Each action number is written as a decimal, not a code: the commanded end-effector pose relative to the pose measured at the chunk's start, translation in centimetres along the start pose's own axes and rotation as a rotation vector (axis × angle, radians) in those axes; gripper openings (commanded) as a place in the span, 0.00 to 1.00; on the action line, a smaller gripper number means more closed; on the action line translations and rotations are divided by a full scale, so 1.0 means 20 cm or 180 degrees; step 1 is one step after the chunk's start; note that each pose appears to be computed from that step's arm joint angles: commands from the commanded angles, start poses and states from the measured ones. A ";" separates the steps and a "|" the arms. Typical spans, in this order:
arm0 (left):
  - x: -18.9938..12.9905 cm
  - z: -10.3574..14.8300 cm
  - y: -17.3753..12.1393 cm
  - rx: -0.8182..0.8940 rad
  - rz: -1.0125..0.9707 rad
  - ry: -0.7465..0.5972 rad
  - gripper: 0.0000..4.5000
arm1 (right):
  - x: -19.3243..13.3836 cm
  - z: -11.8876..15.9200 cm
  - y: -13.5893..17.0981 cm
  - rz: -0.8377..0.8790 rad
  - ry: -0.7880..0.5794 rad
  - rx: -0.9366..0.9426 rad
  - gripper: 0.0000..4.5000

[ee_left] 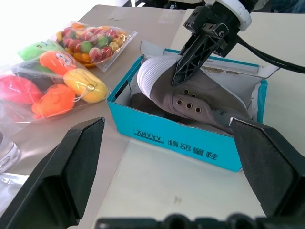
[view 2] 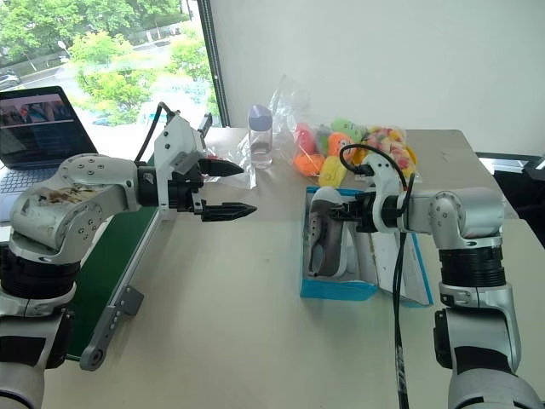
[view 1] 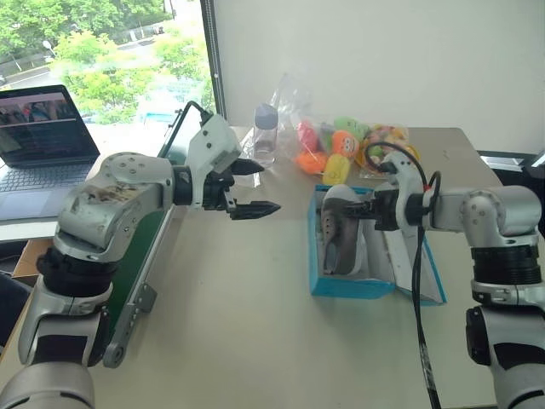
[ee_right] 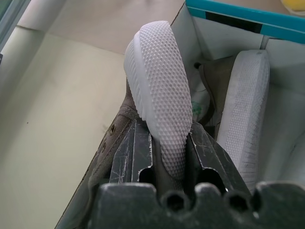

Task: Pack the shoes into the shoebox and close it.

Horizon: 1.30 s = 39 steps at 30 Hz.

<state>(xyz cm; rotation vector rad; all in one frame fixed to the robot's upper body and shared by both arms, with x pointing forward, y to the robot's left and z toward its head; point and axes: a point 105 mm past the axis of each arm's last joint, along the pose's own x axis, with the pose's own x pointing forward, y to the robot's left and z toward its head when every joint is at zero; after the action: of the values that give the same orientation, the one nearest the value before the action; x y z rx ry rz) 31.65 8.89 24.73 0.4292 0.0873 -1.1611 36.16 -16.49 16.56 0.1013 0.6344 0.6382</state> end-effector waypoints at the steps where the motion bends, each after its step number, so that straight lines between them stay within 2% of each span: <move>1: -0.02 0.07 -0.01 0.0226 -0.0025 -0.0059 1.00 | 0.05 -0.01 -0.01 -0.0036 -0.0047 -0.0147 0.07; 11: -0.03 0.05 -0.04 0.0305 -0.0085 0.0087 1.00 | 0.24 -0.14 -0.03 -0.0144 0.0334 -0.0584 0.07; 13: -0.03 0.06 -0.05 0.0309 -0.0090 0.0089 1.00 | 0.25 -0.16 -0.03 -0.0162 0.0390 -0.0683 0.29; 17: -0.03 0.05 -0.06 0.0325 -0.0121 0.0116 1.00 | 0.26 -0.16 -0.02 -0.0148 0.0419 -0.0875 0.58; 22: -0.02 0.05 -0.06 0.0335 -0.0165 0.0109 1.00 | 0.18 -0.04 0.00 -0.0236 0.0244 -0.0994 0.95; 28: 0.00 0.05 -0.06 0.0361 -0.0237 0.0108 1.00 | -0.11 0.19 0.16 0.0013 -0.0154 -0.0942 0.95; 30: 0.01 0.05 -0.07 0.0365 -0.0272 0.0096 1.00 | -0.19 0.21 0.20 0.0084 -0.0208 -0.0899 0.95; 32: 0.02 0.05 -0.07 0.0374 -0.0328 0.0085 1.00 | -0.26 0.17 0.15 -0.0064 -0.0120 -0.0954 0.95; 35: 0.03 0.05 -0.08 0.0388 -0.0453 0.0064 1.00 | -0.35 0.10 0.07 -0.0303 0.0000 -0.0931 0.80; 39: 0.06 0.05 -0.09 0.0416 -0.0642 0.0062 1.00 | -0.48 0.02 0.12 -0.0225 0.0077 -0.0906 0.48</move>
<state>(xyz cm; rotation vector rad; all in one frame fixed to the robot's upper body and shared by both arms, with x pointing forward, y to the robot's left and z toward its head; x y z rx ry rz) 30.62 7.53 23.75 0.5153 0.1244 -1.3266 30.53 -20.21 20.05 -0.1740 0.6418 0.6293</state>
